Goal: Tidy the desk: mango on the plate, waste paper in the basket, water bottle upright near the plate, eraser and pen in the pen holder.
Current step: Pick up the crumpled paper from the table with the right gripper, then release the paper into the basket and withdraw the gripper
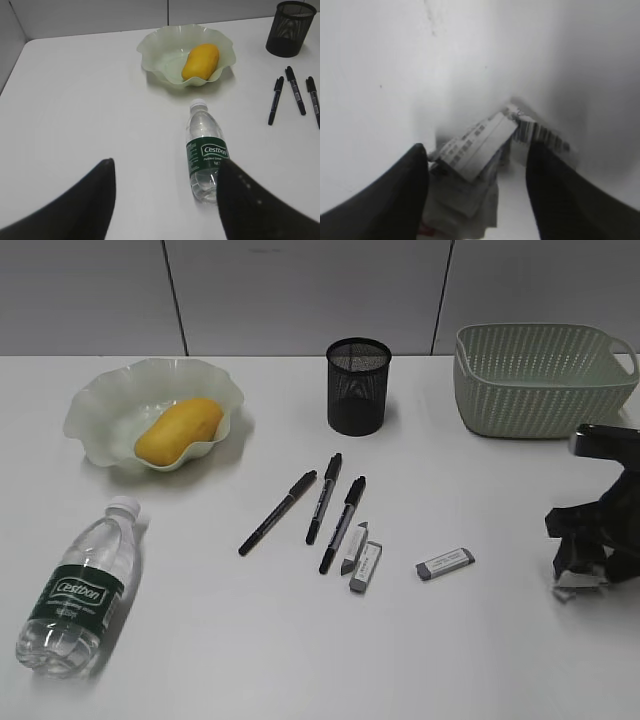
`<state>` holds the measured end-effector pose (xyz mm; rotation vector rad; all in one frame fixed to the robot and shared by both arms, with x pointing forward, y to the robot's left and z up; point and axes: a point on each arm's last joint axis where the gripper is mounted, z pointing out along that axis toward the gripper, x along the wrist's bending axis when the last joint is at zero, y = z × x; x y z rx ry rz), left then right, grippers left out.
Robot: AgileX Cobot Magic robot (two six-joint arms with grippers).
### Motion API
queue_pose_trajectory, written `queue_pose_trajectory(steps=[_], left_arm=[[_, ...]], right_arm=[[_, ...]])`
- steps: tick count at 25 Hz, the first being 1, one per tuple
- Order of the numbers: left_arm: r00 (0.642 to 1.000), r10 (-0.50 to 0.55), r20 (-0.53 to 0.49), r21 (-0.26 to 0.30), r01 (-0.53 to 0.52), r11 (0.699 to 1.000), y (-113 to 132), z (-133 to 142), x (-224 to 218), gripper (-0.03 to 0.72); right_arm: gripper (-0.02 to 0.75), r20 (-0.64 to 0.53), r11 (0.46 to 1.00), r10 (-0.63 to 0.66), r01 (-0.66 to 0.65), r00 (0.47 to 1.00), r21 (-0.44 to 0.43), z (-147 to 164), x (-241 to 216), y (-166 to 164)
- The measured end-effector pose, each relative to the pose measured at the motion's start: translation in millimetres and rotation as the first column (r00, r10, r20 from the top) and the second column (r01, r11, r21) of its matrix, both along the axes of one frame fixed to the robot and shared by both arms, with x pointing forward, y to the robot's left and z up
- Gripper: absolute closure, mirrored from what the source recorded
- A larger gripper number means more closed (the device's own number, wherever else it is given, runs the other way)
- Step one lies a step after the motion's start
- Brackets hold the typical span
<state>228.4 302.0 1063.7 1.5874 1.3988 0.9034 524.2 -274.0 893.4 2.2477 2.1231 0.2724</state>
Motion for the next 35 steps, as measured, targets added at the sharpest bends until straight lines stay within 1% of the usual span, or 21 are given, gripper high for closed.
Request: queue_pose_trajectory(steps=[2, 5, 6, 7, 9, 11, 12, 15, 18, 21, 23, 25, 28, 30, 31, 32, 34, 35], left_arm=[[1.0, 0.0, 0.0, 0.0, 0.0, 1.0, 0.0, 0.0, 0.0, 0.222], [1.0, 0.0, 0.0, 0.0, 0.0, 1.0, 0.0, 0.0, 0.0, 0.23], [1.0, 0.0, 0.0, 0.0, 0.0, 1.0, 0.0, 0.0, 0.0, 0.232], [1.0, 0.0, 0.0, 0.0, 0.0, 1.0, 0.0, 0.0, 0.0, 0.233], [1.0, 0.0, 0.0, 0.0, 0.0, 1.0, 0.0, 0.0, 0.0, 0.234], [1.0, 0.0, 0.0, 0.0, 0.0, 1.0, 0.0, 0.0, 0.0, 0.234], [1.0, 0.0, 0.0, 0.0, 0.0, 1.0, 0.0, 0.0, 0.0, 0.234], [1.0, 0.0, 0.0, 0.0, 0.0, 1.0, 0.0, 0.0, 0.0, 0.234], [1.0, 0.0, 0.0, 0.0, 0.0, 1.0, 0.0, 0.0, 0.0, 0.235], [1.0, 0.0, 0.0, 0.0, 0.0, 1.0, 0.0, 0.0, 0.0, 0.235], [1.0, 0.0, 0.0, 0.0, 0.0, 1.0, 0.0, 0.0, 0.0, 0.237], [1.0, 0.0, 0.0, 0.0, 0.0, 1.0, 0.0, 0.0, 0.0, 0.237], [1.0, 0.0, 0.0, 0.0, 0.0, 1.0, 0.0, 0.0, 0.0, 0.239], [1.0, 0.0, 0.0, 0.0, 0.0, 1.0, 0.0, 0.0, 0.0, 0.249], [1.0, 0.0, 0.0, 0.0, 0.0, 1.0, 0.0, 0.0, 0.0, 0.256], [1.0, 0.0, 0.0, 0.0, 0.0, 1.0, 0.0, 0.0, 0.0, 0.263], [1.0, 0.0, 0.0, 0.0, 0.0, 1.0, 0.0, 0.0, 0.0, 0.272], [1.0, 0.0, 0.0, 0.0, 0.0, 1.0, 0.0, 0.0, 0.0, 0.276]], right_arm=[[0.322, 0.019, 1.0, -0.005, 0.005, 1.0, 0.0, -0.9, 2.3, -0.1], [0.591, 0.03, 1.0, -0.005, 0.005, 1.0, -0.001, -0.6, 4.1, -0.1], [0.64, 0.033, 1.0, -0.007, 0.007, 0.999, -0.001, 0.0, 5.0, -0.1], [0.662, 0.036, 1.0, -0.008, 0.008, 0.999, -0.001, 0.5, 5.3, -0.1], [0.683, 0.046, 1.0, -0.005, 0.005, 0.999, -0.001, 3.3, 5.3, -0.1], [0.72, 0.065, 1.0, 0.005, -0.005, 0.998, 0.0, 10.8, 4.4, 0.0], [0.725, 0.086, 1.0, 0.016, -0.016, 0.996, -0.001, 18.1, 3.4, 0.0], [0.725, 0.193, 0.999, 0.044, -0.044, 0.98, -0.004, 52.5, 0.3, 0.0], [0.725, 0.339, 0.997, 0.075, -0.073, 0.938, -0.018, 94.9, 3.5, 0.2], [0.725, 0.495, 0.995, 0.103, -0.087, 0.863, -0.054, 130.5, 24.1, 0.0], [0.725, 0.575, 0.994, 0.111, -0.083, 0.811, -0.076, 144.8, 46.8, 0.2], [0.725, 0.626, 0.993, 0.115, -0.078, 0.771, -0.086, 154.3, 74.8, 1.2], [0.725, 0.648, 0.992, 0.122, -0.076, 0.752, -0.099, 147.1, 117.0, 3.2], [0.722, 0.635, 0.992, 0.127, -0.079, 0.762, -0.103, 130.5, 141.8, 4.5], [0.702, 0.63, 0.991, 0.127, -0.08, 0.766, -0.103, 122.7, 152.9, 5.1], [0.656, 0.629, 0.991, 0.129, -0.081, 0.767, -0.104, 118.1, 161.7, 5.6], [0.496, 0.616, 0.991, 0.13, -0.084, 0.777, -0.104, 105.6, 174.2, 6.4], [0.386, 0.614, 0.991, 0.131, -0.085, 0.779, -0.104, 104.0, 177.0, 6.7]])
